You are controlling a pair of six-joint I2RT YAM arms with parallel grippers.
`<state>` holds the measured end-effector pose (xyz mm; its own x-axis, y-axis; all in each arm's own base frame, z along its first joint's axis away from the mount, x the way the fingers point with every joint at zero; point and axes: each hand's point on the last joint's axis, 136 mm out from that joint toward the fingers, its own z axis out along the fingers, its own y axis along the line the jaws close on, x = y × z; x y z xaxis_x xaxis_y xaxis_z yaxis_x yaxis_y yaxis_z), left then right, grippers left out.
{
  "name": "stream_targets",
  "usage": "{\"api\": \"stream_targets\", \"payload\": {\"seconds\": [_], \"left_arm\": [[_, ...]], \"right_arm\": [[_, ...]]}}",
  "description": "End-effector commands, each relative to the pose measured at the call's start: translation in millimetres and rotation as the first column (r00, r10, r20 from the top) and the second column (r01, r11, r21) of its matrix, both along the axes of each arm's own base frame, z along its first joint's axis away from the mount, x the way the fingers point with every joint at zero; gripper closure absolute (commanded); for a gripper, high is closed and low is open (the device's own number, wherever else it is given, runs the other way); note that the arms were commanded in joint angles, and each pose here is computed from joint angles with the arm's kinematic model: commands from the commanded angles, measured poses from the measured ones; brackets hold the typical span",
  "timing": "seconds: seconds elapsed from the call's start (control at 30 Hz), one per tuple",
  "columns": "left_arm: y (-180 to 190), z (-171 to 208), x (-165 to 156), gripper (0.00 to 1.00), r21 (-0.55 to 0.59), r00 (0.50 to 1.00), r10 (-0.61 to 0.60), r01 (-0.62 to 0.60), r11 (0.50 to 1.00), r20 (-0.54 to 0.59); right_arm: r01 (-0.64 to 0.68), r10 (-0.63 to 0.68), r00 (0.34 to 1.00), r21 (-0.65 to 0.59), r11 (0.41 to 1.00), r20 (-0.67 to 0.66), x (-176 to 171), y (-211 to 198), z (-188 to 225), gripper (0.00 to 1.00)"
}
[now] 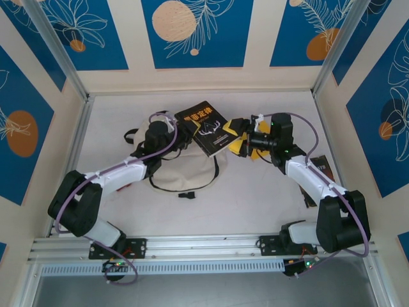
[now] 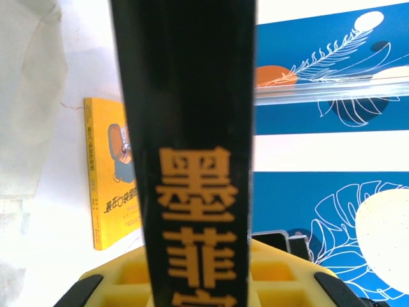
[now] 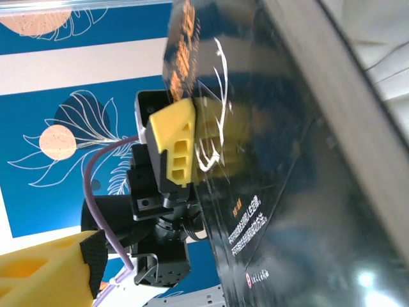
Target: Pack books, pencil case, and school supplies into a backpack
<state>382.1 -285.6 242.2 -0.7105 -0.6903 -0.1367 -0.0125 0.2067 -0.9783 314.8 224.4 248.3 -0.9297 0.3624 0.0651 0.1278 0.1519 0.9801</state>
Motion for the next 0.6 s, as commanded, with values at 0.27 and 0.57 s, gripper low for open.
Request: {"api": "stream_targets", "payload": {"seconds": [0.27, 0.57], "left_arm": [[-1.8, 67.3, 17.5, 0.93, -0.083, 0.988, 0.027, -0.014, 0.996, 0.155], [4.5, 52.8, 18.0, 0.91, -0.075, 0.991, 0.058, -0.049, 0.996, 0.123]], "right_arm": [[0.056, -0.056, 0.998, 0.064, 0.996, -0.006, 7.2, 33.1, -6.1, 0.17], [0.170, -0.174, 0.984, 0.122, 0.978, 0.024, 8.3, 24.5, -4.7, 0.47]]}}
